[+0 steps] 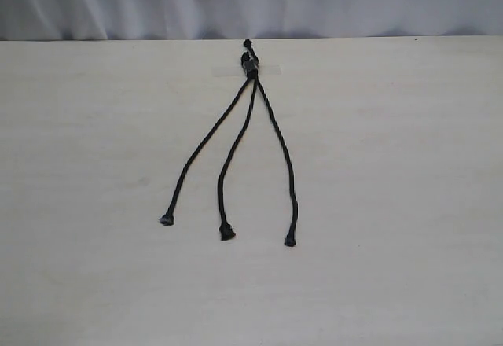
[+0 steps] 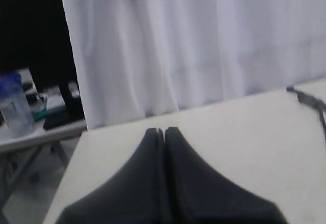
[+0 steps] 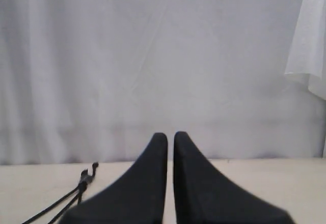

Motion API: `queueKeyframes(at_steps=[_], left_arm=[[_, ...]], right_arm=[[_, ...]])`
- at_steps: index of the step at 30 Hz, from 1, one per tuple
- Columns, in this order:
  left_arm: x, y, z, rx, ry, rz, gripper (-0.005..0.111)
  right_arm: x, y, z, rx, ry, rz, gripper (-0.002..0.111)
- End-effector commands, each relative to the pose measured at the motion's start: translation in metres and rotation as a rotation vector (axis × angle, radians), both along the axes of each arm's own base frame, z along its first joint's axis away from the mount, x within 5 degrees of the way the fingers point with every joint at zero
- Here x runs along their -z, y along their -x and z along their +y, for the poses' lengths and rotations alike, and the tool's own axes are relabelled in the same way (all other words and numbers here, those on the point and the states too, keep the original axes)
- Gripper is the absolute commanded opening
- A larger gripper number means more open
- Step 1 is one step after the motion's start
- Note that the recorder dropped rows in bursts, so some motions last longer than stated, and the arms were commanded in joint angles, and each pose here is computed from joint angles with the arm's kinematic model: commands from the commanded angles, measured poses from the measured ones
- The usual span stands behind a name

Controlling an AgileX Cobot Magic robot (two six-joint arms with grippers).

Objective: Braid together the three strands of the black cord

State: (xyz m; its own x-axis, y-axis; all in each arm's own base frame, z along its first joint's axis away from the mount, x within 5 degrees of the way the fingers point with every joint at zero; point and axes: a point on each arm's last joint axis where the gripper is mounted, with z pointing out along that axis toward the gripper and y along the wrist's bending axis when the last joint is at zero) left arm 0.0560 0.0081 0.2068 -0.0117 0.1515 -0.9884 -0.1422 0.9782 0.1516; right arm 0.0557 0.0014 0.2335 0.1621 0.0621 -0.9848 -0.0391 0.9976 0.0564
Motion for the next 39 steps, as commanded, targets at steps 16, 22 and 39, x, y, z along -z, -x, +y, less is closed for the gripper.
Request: queueKeyframes(at_steps=[16,22,39], left_arm=[[-0.015,-0.003,0.001,-0.010,0.197,-0.066,0.000],[-0.048,-0.042,0.006,-0.025,0.225,0.221,0.000],[-0.011,-0.190,0.020,-0.004,0.473,1.200,0.000]], right_arm=[[-0.007,-0.141,0.027,-0.185,-0.161,1.114,0.004],[0.008,-0.200,0.058,-0.326,-0.101,1.238,0.004],[0.048,-0.241,0.233,-0.708,0.242,1.408,0.007]])
